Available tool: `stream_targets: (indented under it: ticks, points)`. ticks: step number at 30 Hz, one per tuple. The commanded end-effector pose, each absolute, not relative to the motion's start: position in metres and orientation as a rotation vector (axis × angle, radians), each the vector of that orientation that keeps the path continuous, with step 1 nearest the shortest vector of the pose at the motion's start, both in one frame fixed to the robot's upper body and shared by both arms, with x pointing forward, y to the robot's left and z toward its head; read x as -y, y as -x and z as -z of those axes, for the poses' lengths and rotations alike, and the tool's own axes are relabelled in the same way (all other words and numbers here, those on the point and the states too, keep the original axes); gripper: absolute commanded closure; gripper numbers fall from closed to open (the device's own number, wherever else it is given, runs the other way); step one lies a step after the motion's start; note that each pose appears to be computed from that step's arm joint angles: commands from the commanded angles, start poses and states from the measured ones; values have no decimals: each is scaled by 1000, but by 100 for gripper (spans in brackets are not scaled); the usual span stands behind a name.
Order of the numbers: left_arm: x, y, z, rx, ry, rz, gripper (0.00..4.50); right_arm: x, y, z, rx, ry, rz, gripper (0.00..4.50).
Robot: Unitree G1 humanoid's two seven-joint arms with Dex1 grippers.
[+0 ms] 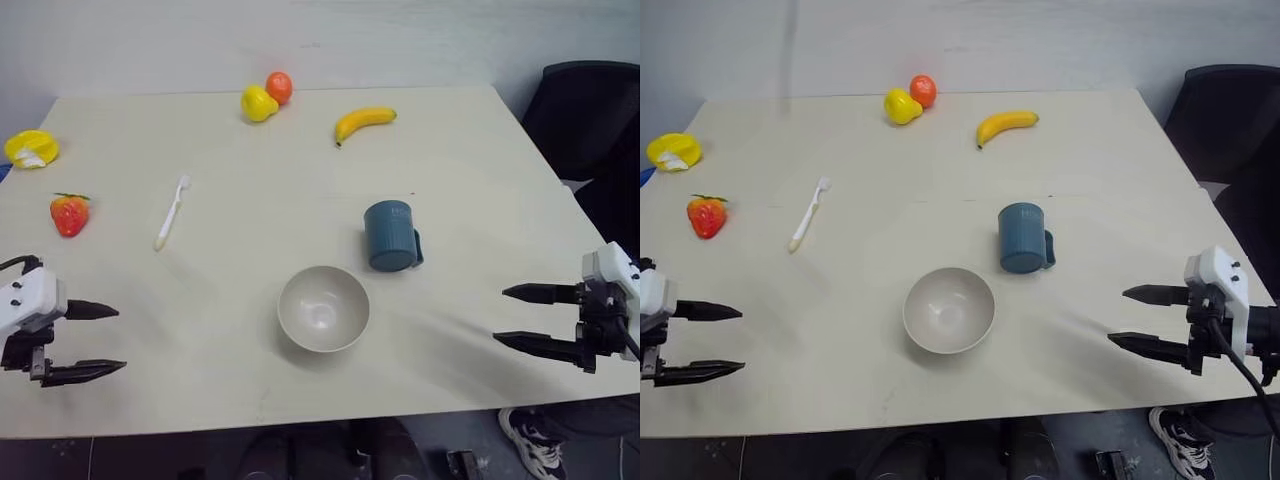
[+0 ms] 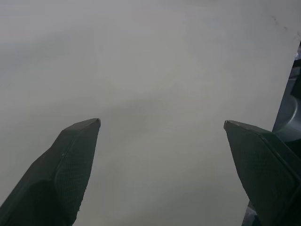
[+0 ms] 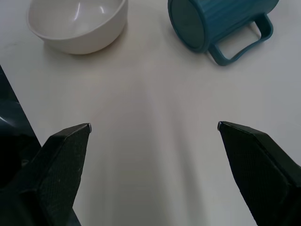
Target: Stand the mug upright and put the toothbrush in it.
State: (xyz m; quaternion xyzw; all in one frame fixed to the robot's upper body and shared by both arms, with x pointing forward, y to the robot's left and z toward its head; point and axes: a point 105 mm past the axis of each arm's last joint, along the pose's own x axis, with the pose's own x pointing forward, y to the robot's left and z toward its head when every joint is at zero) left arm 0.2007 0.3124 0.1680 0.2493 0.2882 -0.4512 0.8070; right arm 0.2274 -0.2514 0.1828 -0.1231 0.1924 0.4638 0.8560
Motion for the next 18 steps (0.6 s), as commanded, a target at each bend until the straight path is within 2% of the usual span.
stream_targets:
  ticks: [1,12,18]
  points:
    - [-315,-199,-168,-606,-554,943,4,249,-228,-183,-385,269,-978,0]
    - [-316,-206,-164,-538,-559,891,4,250,-239,-177,-333,331,-889,0]
    - [-312,-212,-165,-492,-540,888,4,243,-230,-171,-367,317,-912,0]
